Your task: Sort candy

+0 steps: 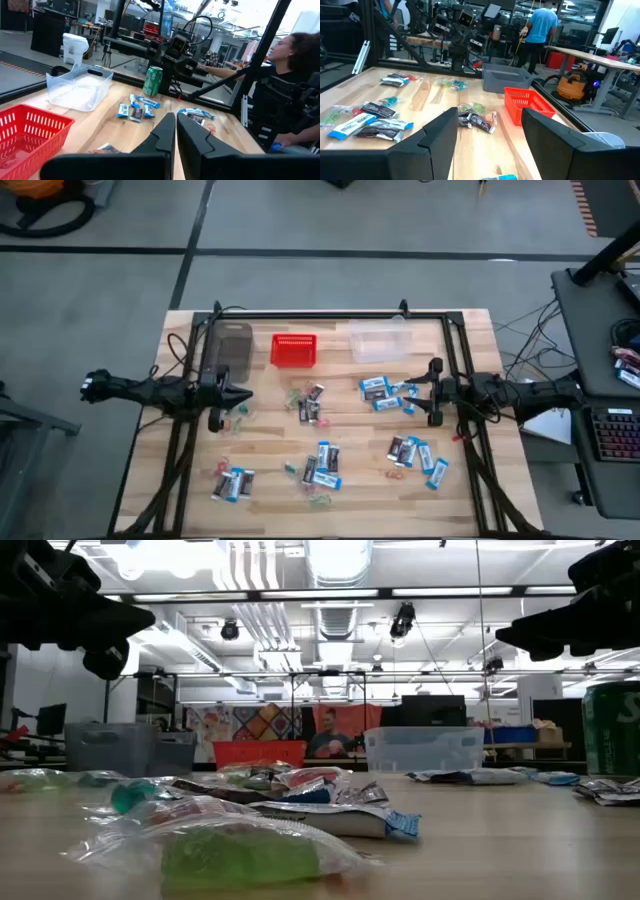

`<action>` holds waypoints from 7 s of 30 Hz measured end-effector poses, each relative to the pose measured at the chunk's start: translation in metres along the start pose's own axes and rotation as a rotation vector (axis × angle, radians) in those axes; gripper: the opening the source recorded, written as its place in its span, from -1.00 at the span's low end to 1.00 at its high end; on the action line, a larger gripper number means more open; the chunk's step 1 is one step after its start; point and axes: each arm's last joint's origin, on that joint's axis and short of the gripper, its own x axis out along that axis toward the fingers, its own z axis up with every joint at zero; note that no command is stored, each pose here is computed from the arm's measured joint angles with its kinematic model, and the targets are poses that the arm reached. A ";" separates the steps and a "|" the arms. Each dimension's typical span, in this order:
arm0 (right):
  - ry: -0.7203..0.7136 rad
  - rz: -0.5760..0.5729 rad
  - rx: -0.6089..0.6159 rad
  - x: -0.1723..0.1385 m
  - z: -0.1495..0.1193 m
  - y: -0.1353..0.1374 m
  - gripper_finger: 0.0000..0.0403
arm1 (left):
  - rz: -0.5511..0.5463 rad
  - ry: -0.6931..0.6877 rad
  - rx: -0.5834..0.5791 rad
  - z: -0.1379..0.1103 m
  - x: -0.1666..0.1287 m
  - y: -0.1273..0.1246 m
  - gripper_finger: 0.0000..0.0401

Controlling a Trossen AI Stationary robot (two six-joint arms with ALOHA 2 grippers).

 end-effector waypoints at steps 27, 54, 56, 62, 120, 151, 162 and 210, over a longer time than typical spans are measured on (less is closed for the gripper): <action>0.000 0.000 0.000 0.000 0.000 0.000 0.07 | 0.000 0.000 0.000 0.000 0.000 0.000 -1.00; 0.000 0.000 0.000 0.000 0.000 0.000 0.07 | 0.000 0.000 0.000 0.000 0.000 0.000 -1.00; -0.001 0.000 0.000 0.000 0.000 0.000 0.07 | 0.000 0.000 0.000 0.000 0.000 0.000 -1.00; 0.000 0.000 0.000 0.000 0.000 0.000 0.07 | 0.000 0.000 0.000 0.000 0.000 0.000 -1.00; -0.067 -0.091 0.435 0.000 0.006 -0.004 0.07 | -0.052 -0.348 -0.160 0.034 -0.006 -0.006 -1.00; 0.179 -0.134 0.581 0.008 0.086 -0.016 0.07 | -0.112 -0.199 -0.155 0.049 0.073 -0.037 -1.00; 0.284 -0.152 0.556 0.008 0.089 -0.016 0.07 | 0.216 0.584 -0.100 0.041 0.101 -0.044 -1.00; 0.280 -0.116 0.565 0.009 0.093 -0.016 0.07 | 0.535 1.025 0.277 -0.068 0.178 -0.017 -0.35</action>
